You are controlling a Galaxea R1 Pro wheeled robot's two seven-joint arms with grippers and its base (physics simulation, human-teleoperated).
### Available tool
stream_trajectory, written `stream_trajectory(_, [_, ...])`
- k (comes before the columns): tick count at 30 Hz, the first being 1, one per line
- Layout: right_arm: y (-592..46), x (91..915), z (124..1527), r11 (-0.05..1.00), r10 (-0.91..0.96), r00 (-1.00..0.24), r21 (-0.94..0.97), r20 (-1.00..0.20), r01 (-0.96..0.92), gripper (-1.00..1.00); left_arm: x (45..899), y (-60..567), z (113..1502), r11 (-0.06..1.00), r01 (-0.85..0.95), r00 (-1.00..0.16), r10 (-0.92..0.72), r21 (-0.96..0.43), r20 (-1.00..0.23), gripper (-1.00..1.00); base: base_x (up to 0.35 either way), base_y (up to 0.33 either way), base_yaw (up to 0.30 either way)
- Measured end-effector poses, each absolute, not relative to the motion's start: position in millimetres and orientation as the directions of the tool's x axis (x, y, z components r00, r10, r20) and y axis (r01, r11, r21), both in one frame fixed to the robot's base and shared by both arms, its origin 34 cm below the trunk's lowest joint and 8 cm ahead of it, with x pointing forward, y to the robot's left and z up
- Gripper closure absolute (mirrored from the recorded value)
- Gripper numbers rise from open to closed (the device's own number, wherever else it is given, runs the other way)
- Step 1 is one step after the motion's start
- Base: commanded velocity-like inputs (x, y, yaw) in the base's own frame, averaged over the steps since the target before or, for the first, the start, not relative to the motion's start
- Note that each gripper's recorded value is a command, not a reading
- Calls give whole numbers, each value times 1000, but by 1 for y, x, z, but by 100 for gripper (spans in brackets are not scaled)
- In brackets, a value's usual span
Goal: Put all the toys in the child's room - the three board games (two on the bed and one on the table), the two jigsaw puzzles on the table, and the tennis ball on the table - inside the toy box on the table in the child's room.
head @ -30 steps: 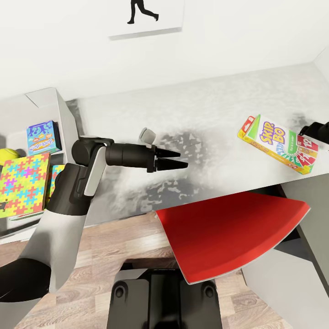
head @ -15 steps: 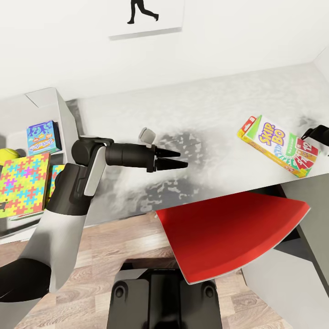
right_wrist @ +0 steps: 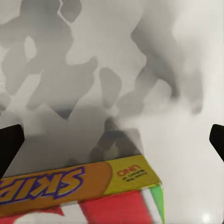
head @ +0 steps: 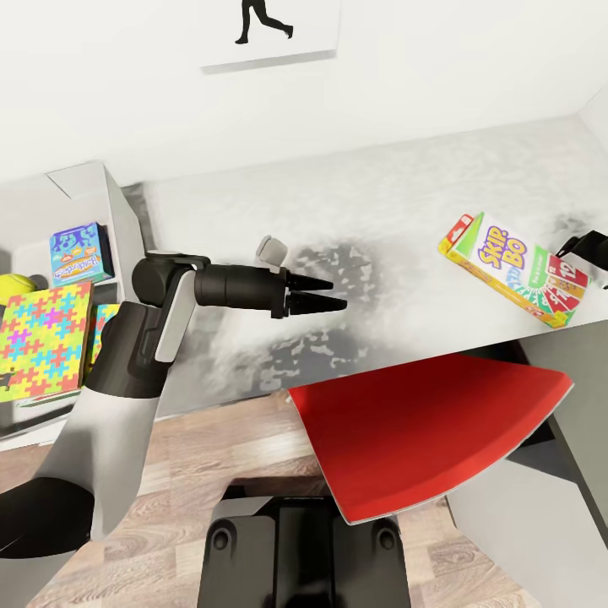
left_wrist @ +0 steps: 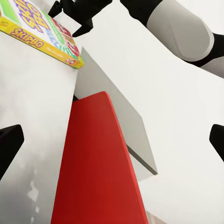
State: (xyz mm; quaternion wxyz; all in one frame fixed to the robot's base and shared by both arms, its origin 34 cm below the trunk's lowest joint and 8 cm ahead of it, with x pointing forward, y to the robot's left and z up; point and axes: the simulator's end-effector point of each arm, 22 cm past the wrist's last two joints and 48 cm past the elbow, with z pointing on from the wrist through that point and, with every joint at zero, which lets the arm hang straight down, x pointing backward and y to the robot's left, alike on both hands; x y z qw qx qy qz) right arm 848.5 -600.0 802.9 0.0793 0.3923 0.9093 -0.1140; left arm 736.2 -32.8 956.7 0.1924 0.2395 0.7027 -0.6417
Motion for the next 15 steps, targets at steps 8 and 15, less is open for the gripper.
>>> stream_trajectory(8, [-587, 856, 799, 658, 723, -656, -71, -214, 749, -100, 736, -33, 957, 61, 583, -812, 89, -810, -577, -100, -116, 72, 0])
stream_trajectory(15, [-584, 857, 799, 657, 728, -652, -58, -210, 752, -100, 737, -33, 956, 62, 583, -812, 90, -810, -577, -100, -40, 80, 0])
